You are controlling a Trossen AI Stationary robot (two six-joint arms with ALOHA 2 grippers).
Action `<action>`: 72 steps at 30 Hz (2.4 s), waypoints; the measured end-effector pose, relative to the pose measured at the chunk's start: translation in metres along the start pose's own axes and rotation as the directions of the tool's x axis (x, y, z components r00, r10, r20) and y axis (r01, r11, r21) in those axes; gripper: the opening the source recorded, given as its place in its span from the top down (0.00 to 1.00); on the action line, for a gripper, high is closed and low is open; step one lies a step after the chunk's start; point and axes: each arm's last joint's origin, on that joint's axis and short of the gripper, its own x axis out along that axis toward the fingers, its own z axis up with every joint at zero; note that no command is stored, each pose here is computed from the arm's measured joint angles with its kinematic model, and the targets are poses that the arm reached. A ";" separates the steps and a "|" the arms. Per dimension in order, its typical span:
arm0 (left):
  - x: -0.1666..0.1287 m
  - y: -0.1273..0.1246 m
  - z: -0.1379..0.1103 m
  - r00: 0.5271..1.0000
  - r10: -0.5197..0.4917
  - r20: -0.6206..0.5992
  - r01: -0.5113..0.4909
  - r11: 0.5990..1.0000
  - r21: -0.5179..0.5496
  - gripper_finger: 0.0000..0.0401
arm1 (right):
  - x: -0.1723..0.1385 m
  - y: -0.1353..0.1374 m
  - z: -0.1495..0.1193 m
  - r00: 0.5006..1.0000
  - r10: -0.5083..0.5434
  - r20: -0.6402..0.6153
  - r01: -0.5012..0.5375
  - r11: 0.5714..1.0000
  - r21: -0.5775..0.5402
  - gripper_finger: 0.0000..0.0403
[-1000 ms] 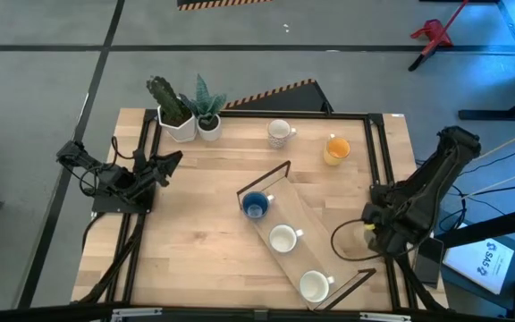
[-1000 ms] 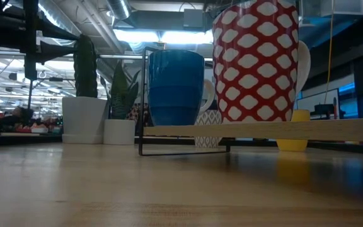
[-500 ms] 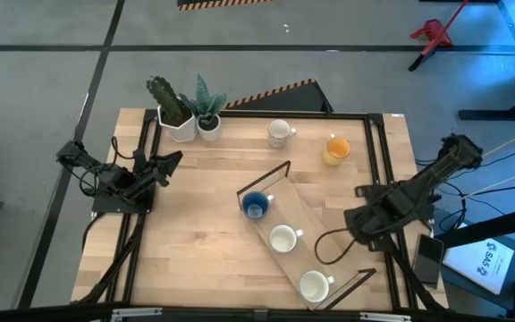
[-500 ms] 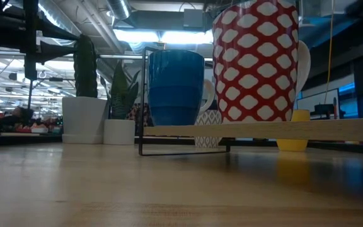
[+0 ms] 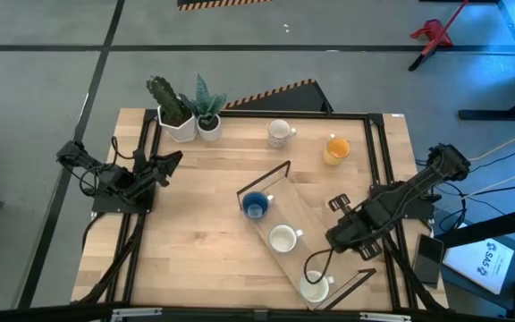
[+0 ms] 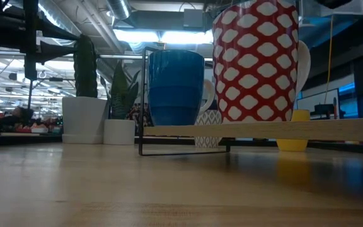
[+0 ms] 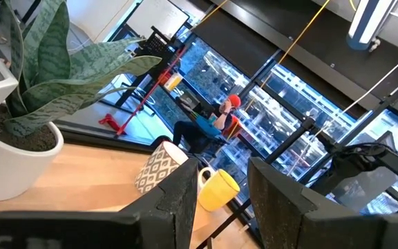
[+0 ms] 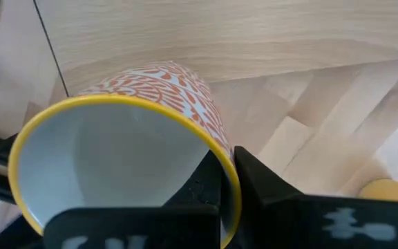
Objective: Place coffee mugs
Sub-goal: Put the orange patterned mug on the shelf
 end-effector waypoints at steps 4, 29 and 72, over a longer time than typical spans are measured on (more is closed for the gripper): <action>0.000 0.000 0.000 1.000 0.000 0.000 0.000 1.000 0.000 0.70 | -0.009 -0.025 -0.002 0.999 -0.030 -0.022 0.030 1.000 0.000 1.00; 0.000 0.000 0.000 1.000 0.001 -0.001 -0.001 1.000 0.001 0.70 | 0.009 -0.204 0.024 0.993 0.006 0.117 -0.069 0.833 0.549 1.00; 0.000 0.001 -0.001 1.000 0.003 -0.007 -0.003 1.000 0.018 0.70 | 0.009 -0.209 0.048 0.992 0.051 0.111 -0.053 0.998 0.018 1.00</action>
